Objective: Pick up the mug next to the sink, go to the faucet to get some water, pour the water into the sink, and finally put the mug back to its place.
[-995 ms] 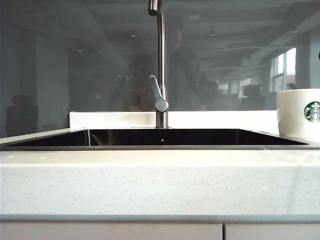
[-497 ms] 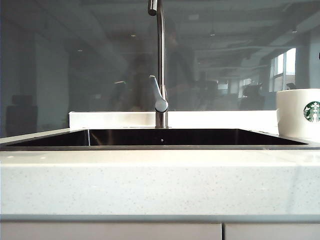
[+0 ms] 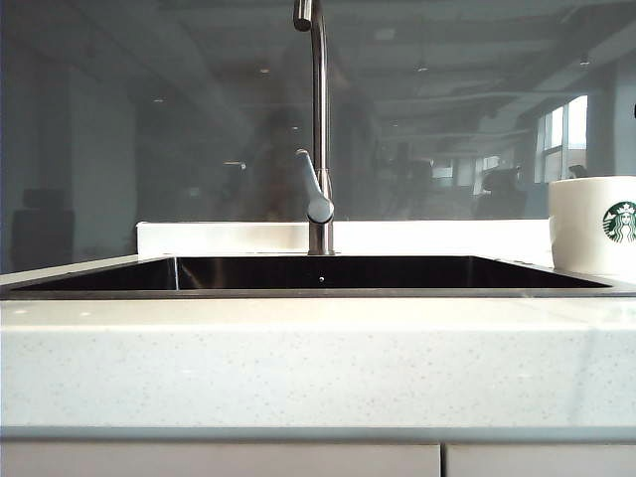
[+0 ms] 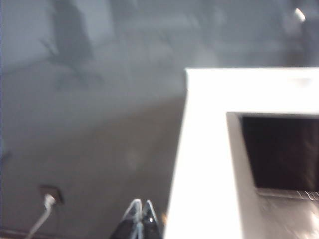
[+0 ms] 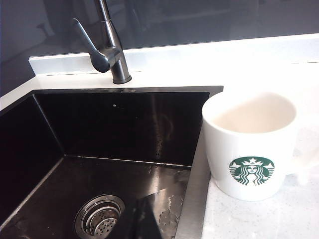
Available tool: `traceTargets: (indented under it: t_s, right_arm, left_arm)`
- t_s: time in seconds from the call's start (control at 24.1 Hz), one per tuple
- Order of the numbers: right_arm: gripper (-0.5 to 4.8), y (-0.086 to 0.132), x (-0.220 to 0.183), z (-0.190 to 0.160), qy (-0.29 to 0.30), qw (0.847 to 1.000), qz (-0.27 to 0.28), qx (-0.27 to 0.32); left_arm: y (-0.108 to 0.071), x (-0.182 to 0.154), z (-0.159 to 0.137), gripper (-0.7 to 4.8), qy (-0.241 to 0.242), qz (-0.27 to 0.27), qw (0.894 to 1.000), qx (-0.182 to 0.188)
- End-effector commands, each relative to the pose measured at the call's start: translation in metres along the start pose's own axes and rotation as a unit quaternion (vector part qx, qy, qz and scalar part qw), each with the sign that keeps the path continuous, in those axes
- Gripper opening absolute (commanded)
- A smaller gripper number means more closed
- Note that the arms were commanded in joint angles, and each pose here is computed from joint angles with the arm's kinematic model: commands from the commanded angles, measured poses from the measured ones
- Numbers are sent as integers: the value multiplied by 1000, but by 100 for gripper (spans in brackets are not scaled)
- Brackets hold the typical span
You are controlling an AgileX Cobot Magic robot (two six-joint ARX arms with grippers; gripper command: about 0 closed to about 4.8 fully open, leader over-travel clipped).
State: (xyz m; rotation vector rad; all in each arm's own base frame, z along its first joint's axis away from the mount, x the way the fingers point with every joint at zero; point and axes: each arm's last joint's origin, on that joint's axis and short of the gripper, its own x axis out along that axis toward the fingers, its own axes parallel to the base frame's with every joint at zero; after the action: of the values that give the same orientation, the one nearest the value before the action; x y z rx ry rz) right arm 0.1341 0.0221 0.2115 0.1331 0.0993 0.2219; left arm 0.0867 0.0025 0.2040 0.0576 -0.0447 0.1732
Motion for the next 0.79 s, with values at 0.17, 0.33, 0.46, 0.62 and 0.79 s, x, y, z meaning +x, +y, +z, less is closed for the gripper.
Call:
traceTargets:
  t_s: [0.17,0.33,0.46,0.62,0.79]
  right_arm:
    - [-1,1,0,3,-7,1000,2,-3]
    - [-1,1,0,3,-7,1000,2,-3]
    - [-1,1,0,3,-7,1000,2,-3]
    - [-1,1,0,3,-7,1000,2,-3]
    - [-1,1,0,3,-7,1000,2,-3]
  left_arm:
    - [-1,7,-21,-4,-19,-15,999,-24]
    - [-3,8,-30,-4,-21,-25,999,-33]
    - [-5,8,-30,-4,-22,-56,998,-22]
    - [-7,8,-29,-4,-24,-91,995,-20]
    - [-7,8,-30,-4,-24,-90,995,-20]
